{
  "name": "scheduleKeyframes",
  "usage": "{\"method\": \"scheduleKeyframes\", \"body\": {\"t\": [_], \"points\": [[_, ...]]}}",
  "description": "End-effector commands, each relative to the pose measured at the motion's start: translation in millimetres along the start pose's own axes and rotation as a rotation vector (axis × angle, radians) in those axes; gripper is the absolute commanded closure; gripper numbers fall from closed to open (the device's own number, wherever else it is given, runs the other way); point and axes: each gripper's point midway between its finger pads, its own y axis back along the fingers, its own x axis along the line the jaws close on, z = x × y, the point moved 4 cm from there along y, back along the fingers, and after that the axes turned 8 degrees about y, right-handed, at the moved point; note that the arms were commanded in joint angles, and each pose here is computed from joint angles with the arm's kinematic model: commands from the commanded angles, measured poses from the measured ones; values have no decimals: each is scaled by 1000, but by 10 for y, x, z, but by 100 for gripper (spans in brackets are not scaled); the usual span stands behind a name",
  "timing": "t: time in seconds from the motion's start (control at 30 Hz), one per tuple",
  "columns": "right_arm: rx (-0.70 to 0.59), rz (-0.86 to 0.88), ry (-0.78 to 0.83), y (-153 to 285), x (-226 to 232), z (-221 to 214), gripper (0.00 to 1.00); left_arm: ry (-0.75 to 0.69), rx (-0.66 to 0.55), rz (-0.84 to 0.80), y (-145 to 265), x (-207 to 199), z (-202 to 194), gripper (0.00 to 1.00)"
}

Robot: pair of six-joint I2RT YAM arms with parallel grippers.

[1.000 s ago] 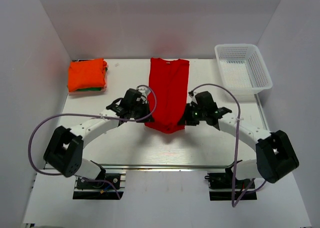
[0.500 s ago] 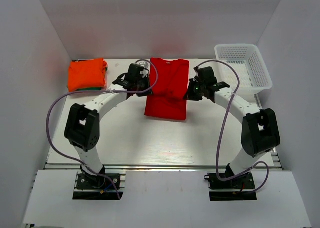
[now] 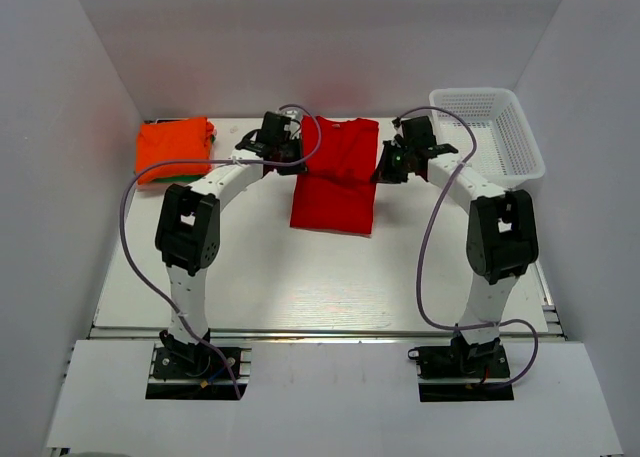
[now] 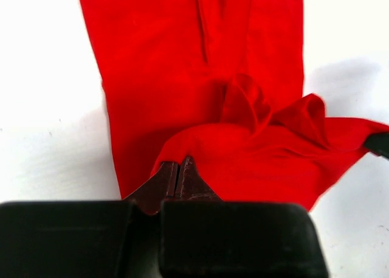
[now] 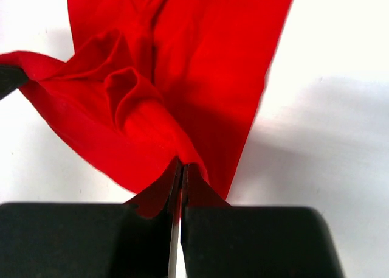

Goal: Fold and stack the t-shirts
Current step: Fold the folded rectangular tshirt in 1/3 of the way

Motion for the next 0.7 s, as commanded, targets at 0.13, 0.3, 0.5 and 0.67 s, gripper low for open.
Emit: {"method": "scheduleKeyframes", "body": {"t": [0.13,0.3,0.5,0.67], "points": [[-50,38,37,-148,-113,341,100,-15,-17,-54,-101,0,304,100],[-13,89,3,-360,-205,352,100,2,15,-67,-259,101,282,100],[-43,88,-5,-569,-329,468,75,10,13,-101,-437,176,321,38],[-120,45,48,-518,-444,812,27,46,-30,-115,-393,292,687,0]]}}
